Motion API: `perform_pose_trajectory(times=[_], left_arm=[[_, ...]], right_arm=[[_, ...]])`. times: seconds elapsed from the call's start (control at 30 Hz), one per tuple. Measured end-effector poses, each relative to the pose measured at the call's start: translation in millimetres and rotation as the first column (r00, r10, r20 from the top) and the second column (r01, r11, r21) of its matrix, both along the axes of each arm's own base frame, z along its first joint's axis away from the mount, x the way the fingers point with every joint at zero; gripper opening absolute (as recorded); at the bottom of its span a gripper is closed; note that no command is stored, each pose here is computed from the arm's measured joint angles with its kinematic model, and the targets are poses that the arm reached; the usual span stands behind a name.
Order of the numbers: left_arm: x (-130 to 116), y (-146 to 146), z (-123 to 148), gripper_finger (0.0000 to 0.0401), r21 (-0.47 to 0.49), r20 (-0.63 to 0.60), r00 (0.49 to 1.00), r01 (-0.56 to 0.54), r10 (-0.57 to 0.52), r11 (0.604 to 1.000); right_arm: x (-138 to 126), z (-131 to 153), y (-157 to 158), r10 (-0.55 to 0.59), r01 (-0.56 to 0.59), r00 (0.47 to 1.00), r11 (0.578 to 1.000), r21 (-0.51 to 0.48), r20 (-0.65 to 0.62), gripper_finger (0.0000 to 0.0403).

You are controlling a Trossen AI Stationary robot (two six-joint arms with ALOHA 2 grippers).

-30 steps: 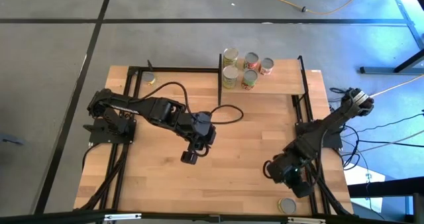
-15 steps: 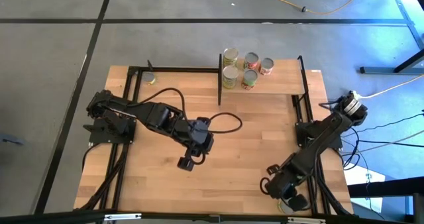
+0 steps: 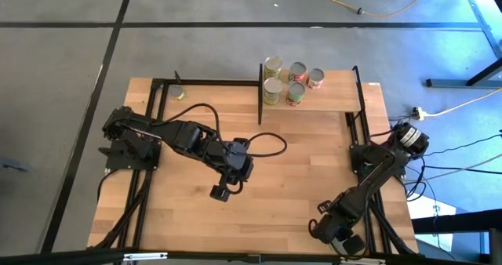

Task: Pick and place cans onto a shelf
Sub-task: Put the dark green can on the shelf

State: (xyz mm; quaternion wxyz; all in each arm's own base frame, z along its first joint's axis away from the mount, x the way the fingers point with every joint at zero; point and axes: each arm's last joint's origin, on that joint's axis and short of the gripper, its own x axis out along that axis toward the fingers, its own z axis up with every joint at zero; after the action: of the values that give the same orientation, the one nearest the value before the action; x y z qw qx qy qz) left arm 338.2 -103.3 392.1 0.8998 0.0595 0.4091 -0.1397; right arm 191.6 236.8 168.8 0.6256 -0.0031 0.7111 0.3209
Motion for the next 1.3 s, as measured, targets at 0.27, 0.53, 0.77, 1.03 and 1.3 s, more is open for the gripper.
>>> perform_pose_trajectory(times=[0.27,0.53,0.77,1.03,1.3], left_arm=[[0.0,0.1,0.0,0.0045,0.000,0.000,1.000,0.000,0.000,1.000],[-0.4,0.2,-0.4,0.0045,0.005,-0.005,1.000,0.005,-0.005,1.000],[-3.3,1.0,-2.6,0.0045,0.029,-0.037,0.999,0.030,-0.029,0.999],[-5.1,0.6,-3.8,0.0045,0.030,-0.056,0.996,0.074,-0.072,0.997],[-5.3,0.5,-3.8,0.0045,0.043,-0.054,0.995,0.091,-0.088,0.995]], right_arm=[[3.0,-12.1,3.2,-0.014,0.013,0.999,0.999,-0.032,-0.035,0.0043],[8.0,-6.9,-3.8,-0.141,0.138,0.986,0.990,-0.035,-0.092,0.0010],[21.5,23.3,-11.6,-0.222,0.219,0.973,0.974,-0.052,-0.055,0.0008],[37.0,76.7,-26.7,-0.322,0.304,0.943,0.937,-0.174,-0.086,0.0008],[40.4,147.2,-41.5,-0.456,0.440,0.890,0.863,-0.249,-0.005,0.0008]])
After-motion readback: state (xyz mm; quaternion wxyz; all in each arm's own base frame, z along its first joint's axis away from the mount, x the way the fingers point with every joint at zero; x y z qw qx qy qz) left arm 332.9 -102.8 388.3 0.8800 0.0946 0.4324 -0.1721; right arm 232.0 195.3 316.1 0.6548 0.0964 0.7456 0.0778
